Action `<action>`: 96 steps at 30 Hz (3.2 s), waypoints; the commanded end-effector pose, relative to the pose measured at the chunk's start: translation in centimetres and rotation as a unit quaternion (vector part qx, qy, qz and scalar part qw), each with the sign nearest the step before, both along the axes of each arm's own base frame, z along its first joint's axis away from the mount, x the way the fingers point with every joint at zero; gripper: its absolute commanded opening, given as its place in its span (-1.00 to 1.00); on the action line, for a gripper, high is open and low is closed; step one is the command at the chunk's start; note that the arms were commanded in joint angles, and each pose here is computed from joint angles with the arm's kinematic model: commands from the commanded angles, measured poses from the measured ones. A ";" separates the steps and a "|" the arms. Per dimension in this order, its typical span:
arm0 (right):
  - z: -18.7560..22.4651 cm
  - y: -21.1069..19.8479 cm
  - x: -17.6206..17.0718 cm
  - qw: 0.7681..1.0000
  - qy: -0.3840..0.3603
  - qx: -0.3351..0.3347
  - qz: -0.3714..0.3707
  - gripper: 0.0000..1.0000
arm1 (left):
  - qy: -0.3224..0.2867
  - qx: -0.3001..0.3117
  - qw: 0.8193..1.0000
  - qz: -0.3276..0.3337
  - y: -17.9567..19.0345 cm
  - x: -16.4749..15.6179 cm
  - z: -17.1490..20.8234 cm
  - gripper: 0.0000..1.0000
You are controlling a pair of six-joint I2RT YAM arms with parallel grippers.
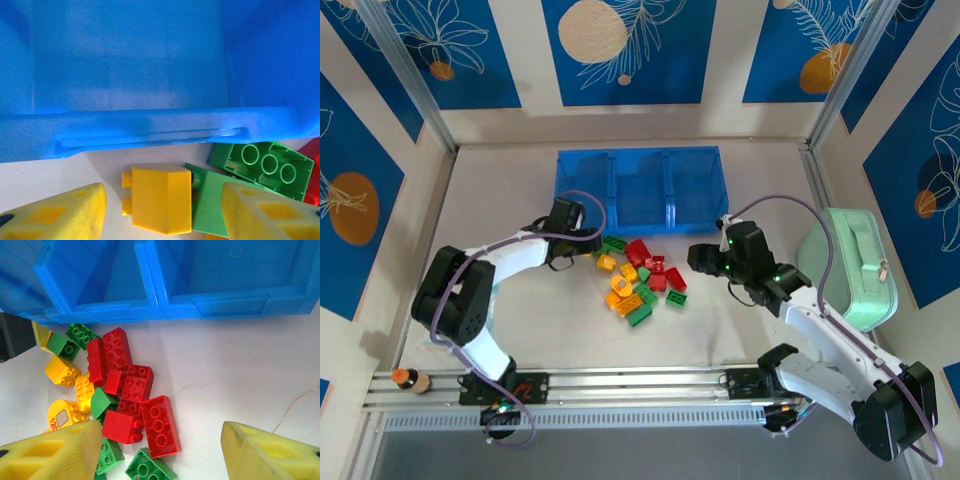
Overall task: Sort the legos into containers by color
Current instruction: Pick up the lego from the center of the table, then place the lego in the container.
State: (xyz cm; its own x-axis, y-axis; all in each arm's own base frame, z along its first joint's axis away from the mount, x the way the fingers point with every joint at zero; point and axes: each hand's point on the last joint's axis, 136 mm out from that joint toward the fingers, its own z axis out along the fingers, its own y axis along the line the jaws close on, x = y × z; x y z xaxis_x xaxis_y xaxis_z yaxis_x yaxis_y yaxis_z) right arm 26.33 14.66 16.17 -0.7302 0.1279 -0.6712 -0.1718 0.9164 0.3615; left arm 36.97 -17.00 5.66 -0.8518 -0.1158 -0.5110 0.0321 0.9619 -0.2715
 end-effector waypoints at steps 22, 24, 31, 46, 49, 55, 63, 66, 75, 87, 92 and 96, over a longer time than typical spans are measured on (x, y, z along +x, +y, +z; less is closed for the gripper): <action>0.0 0.4 -0.7 1.000 -0.001 0.002 0.004 0.26 | 0.027 -0.030 0.999 0.003 -0.5 -0.3 -1.9 0.18; 0.0 0.4 -0.7 1.000 -0.001 0.002 0.004 0.26 | 0.034 -0.023 0.999 0.010 -0.2 -0.4 -2.4 0.17; 0.0 0.1 -1.1 1.000 -0.003 0.000 0.003 0.26 | 0.040 -0.012 0.999 0.026 0.5 -0.5 -2.9 0.11; 0.3 -0.1 -1.3 1.000 -0.007 0.003 -0.003 0.25 | 0.053 0.017 0.997 0.051 2.9 -2.5 -3.7 0.04; 0.3 -0.1 -1.3 1.000 -0.008 0.005 -0.004 0.25 | 0.056 0.022 0.997 0.047 3.1 -3.0 -3.8 0.03; 0.1 0.0 -1.4 1.000 -0.005 0.007 -0.004 0.24 | 0.055 0.044 0.997 0.040 3.4 -2.6 -3.8 -0.06; 0.3 -0.5 -1.7 1.000 -0.012 0.004 -0.010 0.18 | 0.051 0.088 0.995 0.025 3.6 -1.9 -2.8 -0.32; 0.2 -0.6 -1.8 1.000 -0.013 0.005 -0.011 0.17 | 0.047 0.108 0.993 0.017 3.5 -2.4 -2.4 -0.36; -0.5 -0.6 -2.0 1.000 -0.007 0.004 -0.007 0.16 | 0.004 0.112 0.994 0.006 2.7 -3.2 2.3 -0.37; -1.0 -0.9 -2.8 1.000 0.007 -0.001 -0.006 0.17 | -0.037 0.097 0.995 -0.014 0.3 4.5 8.2 -0.36; -1.2 -1.5 -3.3 1.000 0.007 -0.006 -0.010 0.17 | -0.029 0.110 0.993 -0.016 0.1 7.0 8.1 -0.34; -1.4 -1.7 -3.6 1.000 0.008 -0.006 -0.013 0.18 | -0.023 0.106 0.994 -0.008 0.5 8.4 8.0 -0.09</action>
State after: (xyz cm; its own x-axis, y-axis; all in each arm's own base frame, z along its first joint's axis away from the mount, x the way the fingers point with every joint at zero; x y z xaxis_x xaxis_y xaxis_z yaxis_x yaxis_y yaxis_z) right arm 23.32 13.38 15.48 -0.7246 0.1334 -0.6761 -0.1634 0.9198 0.3567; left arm 44.86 -17.07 13.17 -0.8162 0.0058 -0.5778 0.0528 0.9965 -0.0645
